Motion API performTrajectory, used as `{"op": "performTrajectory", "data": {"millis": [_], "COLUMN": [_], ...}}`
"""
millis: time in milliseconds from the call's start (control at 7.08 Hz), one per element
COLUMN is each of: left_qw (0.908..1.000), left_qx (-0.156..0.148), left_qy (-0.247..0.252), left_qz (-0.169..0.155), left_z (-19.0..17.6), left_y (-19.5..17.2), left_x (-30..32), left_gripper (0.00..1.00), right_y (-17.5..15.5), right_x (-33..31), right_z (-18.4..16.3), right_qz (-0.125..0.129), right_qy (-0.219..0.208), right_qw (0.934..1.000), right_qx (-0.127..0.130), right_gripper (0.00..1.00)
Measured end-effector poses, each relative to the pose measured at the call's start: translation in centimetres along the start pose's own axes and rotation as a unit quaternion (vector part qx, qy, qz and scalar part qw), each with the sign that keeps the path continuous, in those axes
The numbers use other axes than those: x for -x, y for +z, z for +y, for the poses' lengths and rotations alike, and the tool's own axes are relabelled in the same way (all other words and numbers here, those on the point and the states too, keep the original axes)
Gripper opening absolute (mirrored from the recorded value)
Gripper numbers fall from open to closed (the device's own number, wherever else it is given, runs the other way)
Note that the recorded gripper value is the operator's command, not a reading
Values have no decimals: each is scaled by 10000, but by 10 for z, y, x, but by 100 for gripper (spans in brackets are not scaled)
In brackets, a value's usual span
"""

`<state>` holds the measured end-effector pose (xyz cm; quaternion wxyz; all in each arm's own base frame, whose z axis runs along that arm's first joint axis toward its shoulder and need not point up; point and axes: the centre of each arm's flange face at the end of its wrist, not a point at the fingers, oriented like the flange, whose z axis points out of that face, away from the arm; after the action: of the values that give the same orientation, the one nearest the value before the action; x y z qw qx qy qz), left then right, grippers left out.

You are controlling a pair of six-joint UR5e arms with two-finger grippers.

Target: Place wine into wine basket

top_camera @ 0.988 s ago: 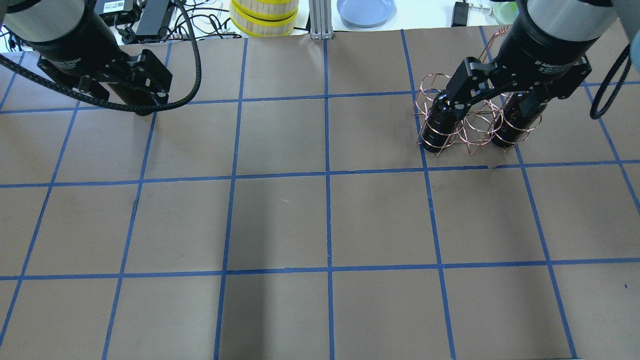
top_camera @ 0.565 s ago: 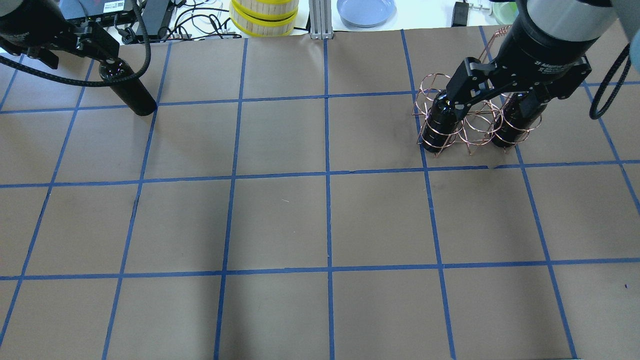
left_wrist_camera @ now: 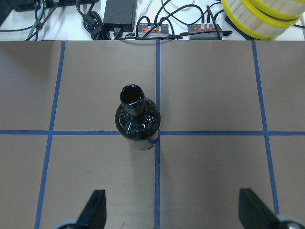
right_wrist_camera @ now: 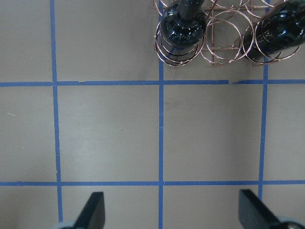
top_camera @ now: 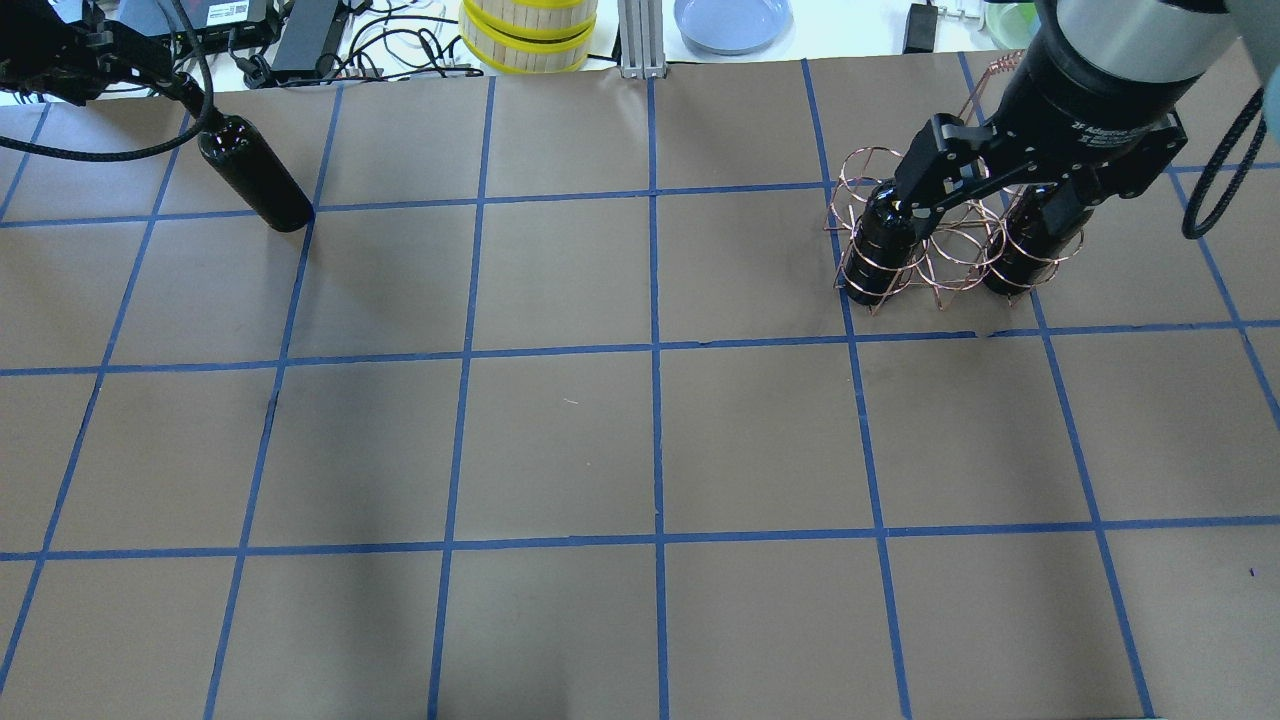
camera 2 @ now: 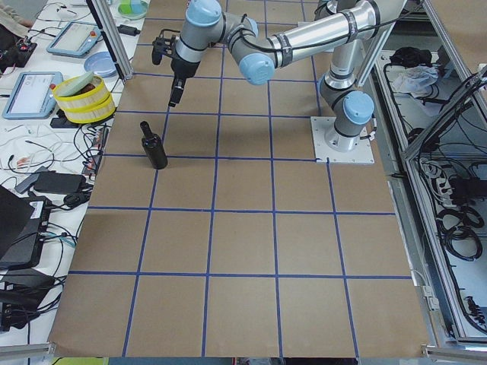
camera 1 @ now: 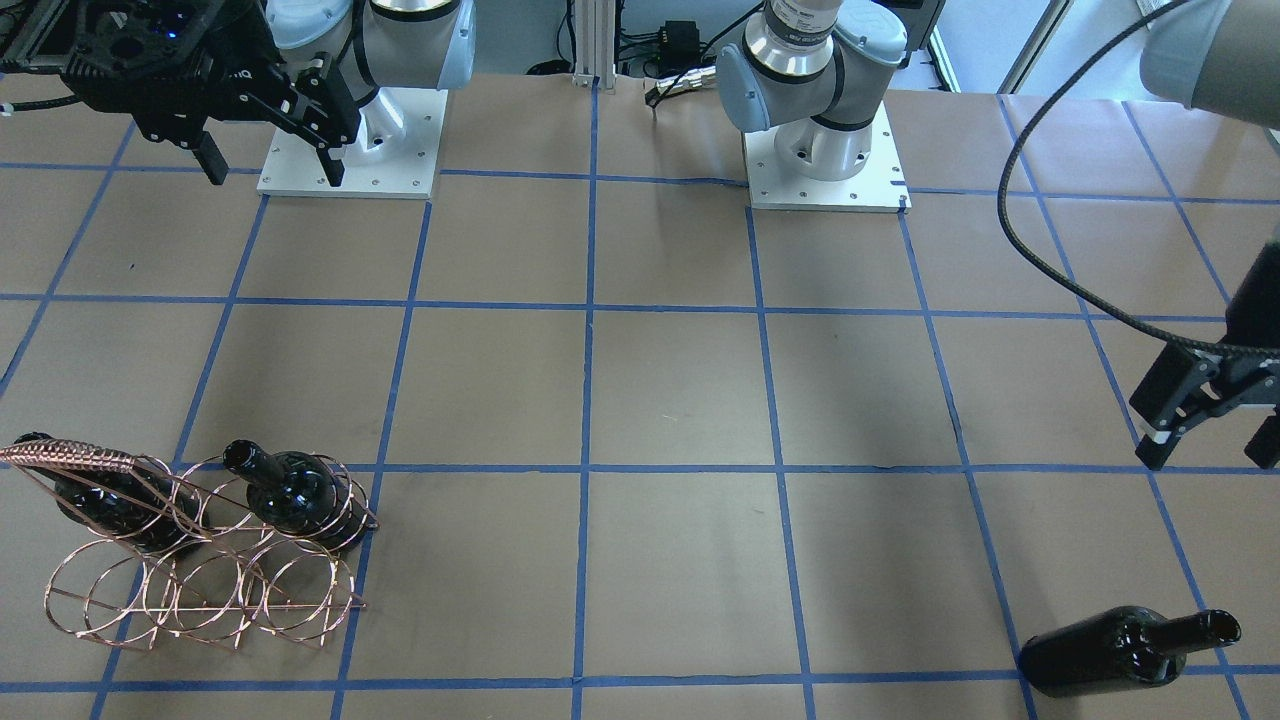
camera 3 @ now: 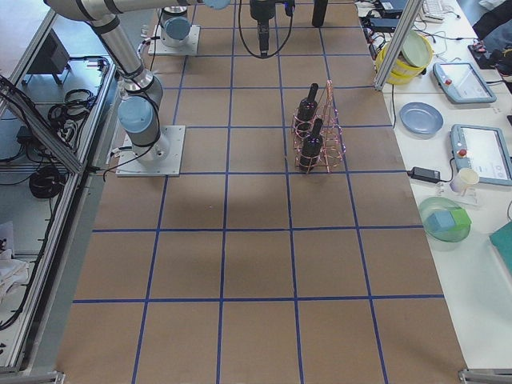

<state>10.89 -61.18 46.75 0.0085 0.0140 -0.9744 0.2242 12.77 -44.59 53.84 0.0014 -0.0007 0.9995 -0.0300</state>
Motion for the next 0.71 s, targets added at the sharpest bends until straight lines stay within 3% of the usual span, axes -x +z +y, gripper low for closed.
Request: {"op": "performTrajectory", "data": {"millis": [282,706], "left_qw": [9999,9998], "left_qx": [34,147], "left_qy": [-114,-124], "left_qz": [106,3], "left_z": [-4,-7], "left_y": [53,104], "left_x": [25,41], "left_gripper": [100,97], "right_y": [0,-1], "right_x": [-1,0], "right_z": [1,1], "right_qz": [33,15], "right_qy": [9,10], "right_qw": [10000,10000], "right_qx": [-2,-10], "right_gripper": [100,100]}}
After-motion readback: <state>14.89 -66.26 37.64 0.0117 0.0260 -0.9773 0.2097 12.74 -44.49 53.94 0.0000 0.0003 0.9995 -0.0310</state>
